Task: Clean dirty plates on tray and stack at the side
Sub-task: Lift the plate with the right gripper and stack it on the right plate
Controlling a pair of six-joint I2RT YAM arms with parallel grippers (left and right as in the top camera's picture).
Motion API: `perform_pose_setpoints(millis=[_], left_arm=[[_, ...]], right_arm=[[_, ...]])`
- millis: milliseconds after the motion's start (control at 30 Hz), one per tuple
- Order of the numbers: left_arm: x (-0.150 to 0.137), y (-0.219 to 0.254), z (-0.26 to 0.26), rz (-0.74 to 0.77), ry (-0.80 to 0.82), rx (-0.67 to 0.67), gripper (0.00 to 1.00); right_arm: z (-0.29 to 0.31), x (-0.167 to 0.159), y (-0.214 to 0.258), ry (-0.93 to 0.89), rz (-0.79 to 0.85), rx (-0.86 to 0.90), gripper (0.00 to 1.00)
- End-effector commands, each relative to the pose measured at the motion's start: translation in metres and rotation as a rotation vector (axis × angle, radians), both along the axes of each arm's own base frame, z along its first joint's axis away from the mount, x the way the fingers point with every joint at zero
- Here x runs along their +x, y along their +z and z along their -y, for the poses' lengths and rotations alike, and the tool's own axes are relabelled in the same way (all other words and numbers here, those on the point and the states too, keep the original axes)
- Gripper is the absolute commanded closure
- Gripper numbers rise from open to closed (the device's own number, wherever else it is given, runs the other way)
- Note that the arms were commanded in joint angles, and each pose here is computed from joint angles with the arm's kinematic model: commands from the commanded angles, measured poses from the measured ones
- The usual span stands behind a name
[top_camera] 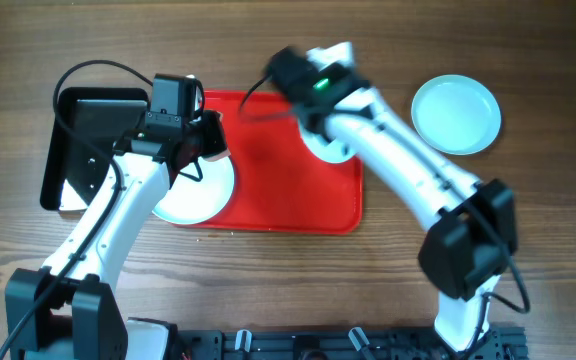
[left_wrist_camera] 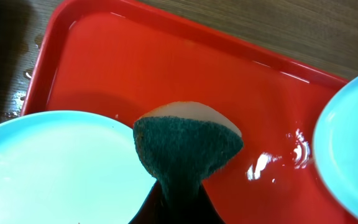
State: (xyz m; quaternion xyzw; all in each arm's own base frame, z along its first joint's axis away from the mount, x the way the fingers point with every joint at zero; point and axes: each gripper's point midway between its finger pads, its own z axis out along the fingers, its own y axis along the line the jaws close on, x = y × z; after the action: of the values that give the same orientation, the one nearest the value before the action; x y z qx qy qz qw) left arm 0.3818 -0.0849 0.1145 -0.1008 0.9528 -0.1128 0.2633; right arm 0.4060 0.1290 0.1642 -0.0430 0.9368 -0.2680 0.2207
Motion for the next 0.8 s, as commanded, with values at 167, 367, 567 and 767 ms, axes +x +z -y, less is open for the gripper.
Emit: perform_pose_setpoints(millis=[167,367,567,767], left_arm=[[-0.003,0.002,0.006,-0.007,-0.023,-0.049,0.96],[-0.005,0.002,0.011,-0.016,-0.039,-0.072,0.96],[-0.007,0.002,0.012,-0.022,-0.041,-0.075,0.96],[-0.007,-0.001,0.011,-0.031,-0.040,-0.073,0.96]], right_arm=[[0.003,0.002,0.003,0.239,-0.318,0.929,0.96],[0.074,0.007,0.002,0.096,-0.260,1.154,0.96],[0.173,0.012,-0.030,-0.246,-0.131,1.126,0.96],[0.252,0.003,-0.052,-0.456,-0.024,0.995,0.96]])
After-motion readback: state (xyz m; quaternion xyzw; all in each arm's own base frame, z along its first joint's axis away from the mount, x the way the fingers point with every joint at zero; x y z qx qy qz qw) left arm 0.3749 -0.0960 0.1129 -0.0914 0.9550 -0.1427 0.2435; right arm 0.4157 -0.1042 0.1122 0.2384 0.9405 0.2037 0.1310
